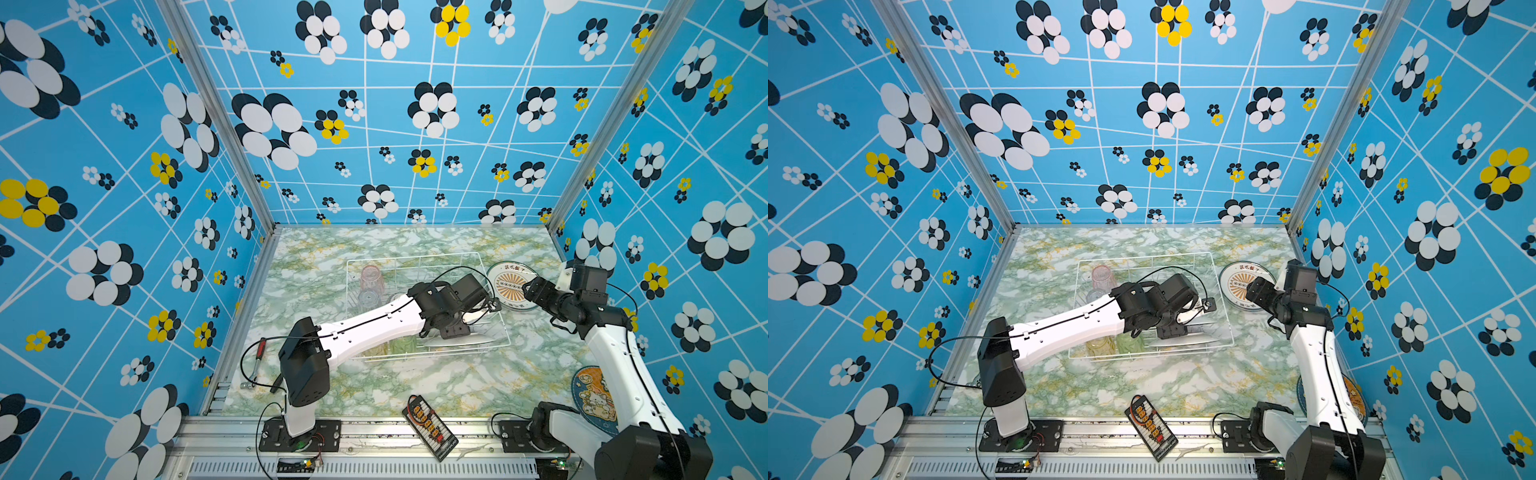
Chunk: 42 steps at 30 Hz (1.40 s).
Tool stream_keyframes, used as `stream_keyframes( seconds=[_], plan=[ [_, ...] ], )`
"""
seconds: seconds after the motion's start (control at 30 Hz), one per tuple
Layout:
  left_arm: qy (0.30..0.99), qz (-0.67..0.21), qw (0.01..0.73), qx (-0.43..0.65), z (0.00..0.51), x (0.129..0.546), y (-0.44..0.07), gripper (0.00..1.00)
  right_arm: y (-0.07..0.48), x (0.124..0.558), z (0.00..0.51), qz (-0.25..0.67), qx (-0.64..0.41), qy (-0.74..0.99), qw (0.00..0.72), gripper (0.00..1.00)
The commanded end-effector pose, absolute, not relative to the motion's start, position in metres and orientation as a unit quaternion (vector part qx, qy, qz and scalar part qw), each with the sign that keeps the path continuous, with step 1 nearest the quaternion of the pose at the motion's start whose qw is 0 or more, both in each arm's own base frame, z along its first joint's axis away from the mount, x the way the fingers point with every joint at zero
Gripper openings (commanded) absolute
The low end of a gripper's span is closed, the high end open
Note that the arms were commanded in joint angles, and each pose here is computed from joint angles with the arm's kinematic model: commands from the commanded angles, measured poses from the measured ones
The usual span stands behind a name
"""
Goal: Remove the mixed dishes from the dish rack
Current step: 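Reach the left gripper into the rack and close on the red-lettered plate's rim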
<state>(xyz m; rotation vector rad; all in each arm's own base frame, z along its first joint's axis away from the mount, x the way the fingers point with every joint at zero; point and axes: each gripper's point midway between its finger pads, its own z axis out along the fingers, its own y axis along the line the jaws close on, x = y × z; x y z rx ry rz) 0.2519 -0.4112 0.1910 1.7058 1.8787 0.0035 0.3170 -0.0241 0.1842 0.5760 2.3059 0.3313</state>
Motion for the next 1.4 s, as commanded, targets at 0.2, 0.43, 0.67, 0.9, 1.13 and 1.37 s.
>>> stream_keyframes(
  seconds=[0.2, 0.43, 0.67, 0.9, 1.13, 1.37],
  plan=[
    [0.707, 0.008, 0.255, 0.66, 0.178, 0.253, -0.411, 0.46, -0.018, 0.315, 0.178, 0.139, 0.215, 0.898, 0.358, 0.82],
    [0.704, 0.01, 0.245, 0.667, 0.171, 0.255, -0.412, 0.32, -0.019, 0.317, 0.178, 0.137, 0.214, 0.898, 0.359, 0.82],
    [0.701, 0.009, 0.248, 0.669, 0.171, 0.257, -0.413, 0.22, -0.02, 0.318, 0.178, 0.135, 0.217, 0.897, 0.36, 0.82],
    [0.702, 0.021, 0.255, 0.665, 0.169, 0.263, -0.411, 0.0, -0.02, 0.319, 0.179, 0.134, 0.217, 0.896, 0.363, 0.82],
    [0.703, 0.039, 0.276, 0.654, 0.17, 0.273, -0.409, 0.0, -0.018, 0.319, 0.175, 0.136, 0.217, 0.897, 0.36, 0.82],
    [0.672, 0.073, 0.367, 0.64, 0.182, 0.285, -0.412, 0.0, -0.017, 0.318, 0.173, 0.142, 0.219, 0.893, 0.366, 0.82]
  ],
)
